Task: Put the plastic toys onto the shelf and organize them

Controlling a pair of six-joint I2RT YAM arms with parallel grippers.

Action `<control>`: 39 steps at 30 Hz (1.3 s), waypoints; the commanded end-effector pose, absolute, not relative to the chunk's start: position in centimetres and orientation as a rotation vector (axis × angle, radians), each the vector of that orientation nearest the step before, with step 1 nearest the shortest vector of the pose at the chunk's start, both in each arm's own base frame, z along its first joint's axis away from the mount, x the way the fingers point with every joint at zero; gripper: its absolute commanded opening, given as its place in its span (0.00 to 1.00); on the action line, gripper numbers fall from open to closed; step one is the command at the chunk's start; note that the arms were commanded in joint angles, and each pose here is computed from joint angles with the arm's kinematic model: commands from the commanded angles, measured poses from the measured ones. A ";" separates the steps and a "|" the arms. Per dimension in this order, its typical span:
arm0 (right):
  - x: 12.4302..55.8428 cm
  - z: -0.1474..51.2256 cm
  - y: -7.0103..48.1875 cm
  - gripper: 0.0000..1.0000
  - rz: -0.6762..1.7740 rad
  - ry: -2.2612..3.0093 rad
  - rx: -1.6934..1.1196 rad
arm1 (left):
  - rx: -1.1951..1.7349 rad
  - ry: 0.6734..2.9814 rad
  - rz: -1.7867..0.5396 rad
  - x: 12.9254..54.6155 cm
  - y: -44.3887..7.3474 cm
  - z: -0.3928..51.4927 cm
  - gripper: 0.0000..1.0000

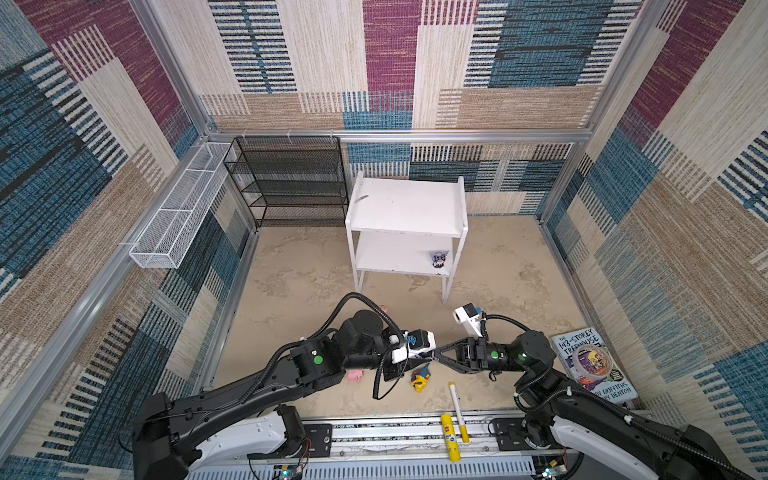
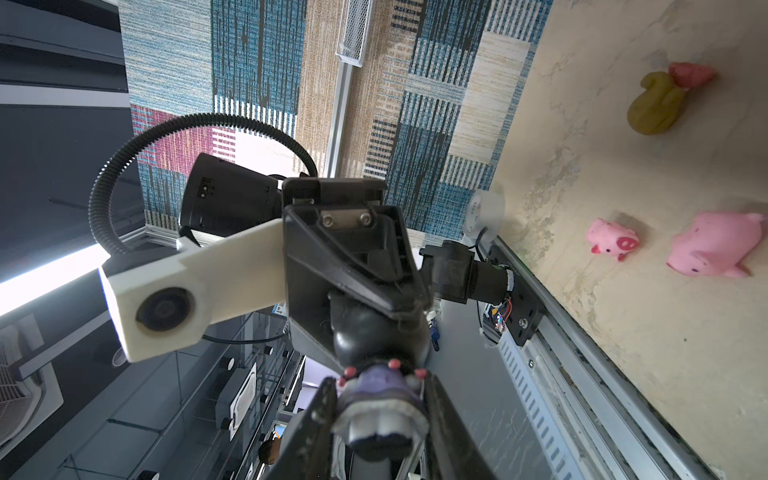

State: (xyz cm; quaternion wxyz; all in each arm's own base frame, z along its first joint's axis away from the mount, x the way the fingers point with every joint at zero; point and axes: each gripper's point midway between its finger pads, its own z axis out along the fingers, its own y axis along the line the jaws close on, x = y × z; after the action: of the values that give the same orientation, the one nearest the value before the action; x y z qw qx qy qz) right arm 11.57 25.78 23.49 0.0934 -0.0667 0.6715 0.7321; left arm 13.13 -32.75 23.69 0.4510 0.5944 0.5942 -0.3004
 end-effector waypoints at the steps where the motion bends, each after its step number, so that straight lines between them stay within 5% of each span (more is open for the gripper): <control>1: 11.5 23.5 25.7 0.31 2.167 1.973 -0.219 | 1.496 1.435 -0.770 12.6 -33.0 24.7 0.31; 8: 13.0 23.9 26.5 0.58 1.704 1.983 -0.608 | 1.601 1.583 -0.677 12.2 -30.7 23.2 0.27; 13: 14.9 22.4 26.2 0.64 1.363 2.006 -0.810 | 1.678 1.699 -0.546 12.0 -27.8 22.3 0.27; 19: 17.1 21.8 25.6 0.68 1.121 1.947 -0.890 | 1.726 1.807 -0.446 12.1 -25.7 21.4 0.31; 25: 16.2 22.4 27.1 0.87 1.064 1.895 -1.013 | 1.748 1.936 -0.449 12.1 -24.5 20.8 0.33; 39: 12.1 22.0 32.1 0.85 1.026 1.787 -1.237 | 1.767 2.037 -0.623 11.4 -24.5 21.0 0.34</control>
State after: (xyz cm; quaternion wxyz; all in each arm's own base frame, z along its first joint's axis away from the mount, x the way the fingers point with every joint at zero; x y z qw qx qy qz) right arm 11.90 31.13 20.77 0.3375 -0.4693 0.7142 0.3947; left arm 11.94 -24.34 20.86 0.1950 0.6180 0.7321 -0.2099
